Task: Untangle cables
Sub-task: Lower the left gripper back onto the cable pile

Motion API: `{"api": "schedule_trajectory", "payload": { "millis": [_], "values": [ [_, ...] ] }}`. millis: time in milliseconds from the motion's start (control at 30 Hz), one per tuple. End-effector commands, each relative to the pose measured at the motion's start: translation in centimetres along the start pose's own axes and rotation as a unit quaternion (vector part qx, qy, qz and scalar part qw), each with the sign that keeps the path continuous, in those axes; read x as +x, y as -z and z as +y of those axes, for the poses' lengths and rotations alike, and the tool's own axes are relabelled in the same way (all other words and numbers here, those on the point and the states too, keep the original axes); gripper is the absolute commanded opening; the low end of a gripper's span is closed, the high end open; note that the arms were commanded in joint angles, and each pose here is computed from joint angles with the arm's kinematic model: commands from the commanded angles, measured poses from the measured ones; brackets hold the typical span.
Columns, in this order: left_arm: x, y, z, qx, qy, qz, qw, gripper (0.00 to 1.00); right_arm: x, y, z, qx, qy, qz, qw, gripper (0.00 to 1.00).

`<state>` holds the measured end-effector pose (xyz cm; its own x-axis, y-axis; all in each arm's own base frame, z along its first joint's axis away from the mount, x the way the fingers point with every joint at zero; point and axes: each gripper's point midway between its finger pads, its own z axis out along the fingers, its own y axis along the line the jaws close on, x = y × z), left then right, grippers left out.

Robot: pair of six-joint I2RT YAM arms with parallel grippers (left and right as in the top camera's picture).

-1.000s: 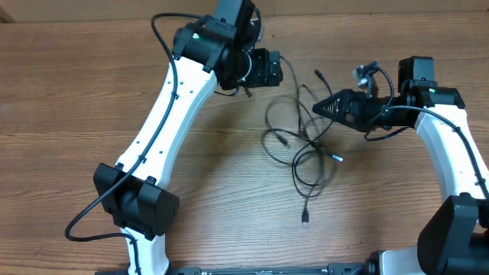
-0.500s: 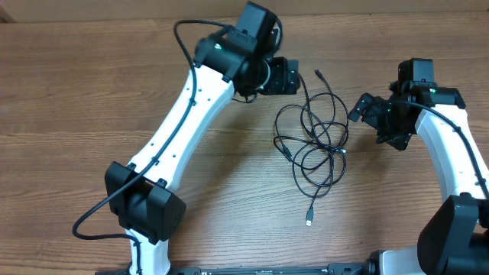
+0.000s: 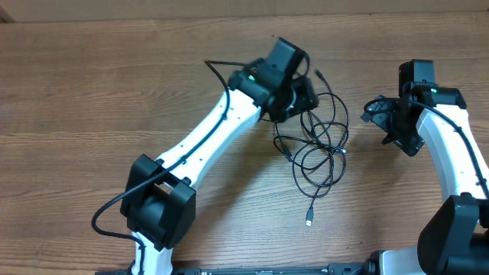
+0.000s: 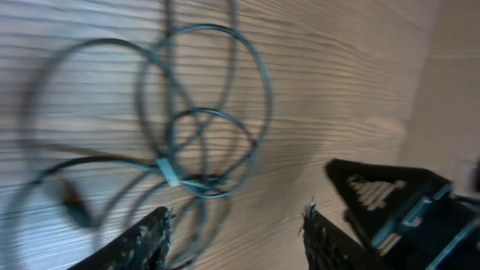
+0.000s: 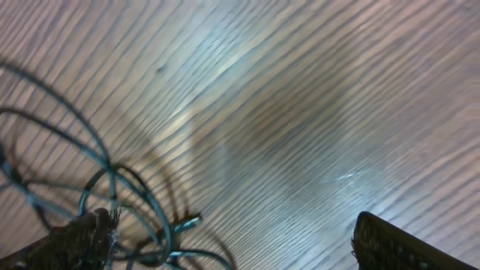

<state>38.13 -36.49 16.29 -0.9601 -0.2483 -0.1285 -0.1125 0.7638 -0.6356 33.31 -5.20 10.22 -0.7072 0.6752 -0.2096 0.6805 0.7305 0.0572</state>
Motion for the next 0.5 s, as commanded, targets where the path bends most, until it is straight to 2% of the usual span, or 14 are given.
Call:
{"api": "schedule_trajectory", "payload": {
  "millis": [0,100,300,400,467],
  "values": [
    [1.8,-0.2,-1.9,0.028,0.032,0.003,0.999,0.57,-1.4,1.1,-1.0,0.011,-0.033,-0.03,0.999,1.0],
    [2.2,-1.2,-1.9,0.026,0.049,-0.015,0.998,0.6,-1.8,1.0,-1.7,0.014,-0.045,-0.03,0.998,1.0],
    [4.1,-2.7,-0.3,0.003,0.185,-0.004,0.983,0.52,-2.6,0.9,-3.2,0.015,-0.072,-0.027,0.997,1.0],
    [4.5,-3.4,0.0,0.008,0.243,-0.002,0.97,0.52,-2.6,0.9,-3.2,0.014,-0.074,-0.025,0.997,1.0],
    [4.5,-3.9,-0.2,0.022,0.257,-0.004,0.966,0.53,-2.6,0.9,-3.2,0.014,-0.074,-0.026,0.997,1.0]
  ]
}}
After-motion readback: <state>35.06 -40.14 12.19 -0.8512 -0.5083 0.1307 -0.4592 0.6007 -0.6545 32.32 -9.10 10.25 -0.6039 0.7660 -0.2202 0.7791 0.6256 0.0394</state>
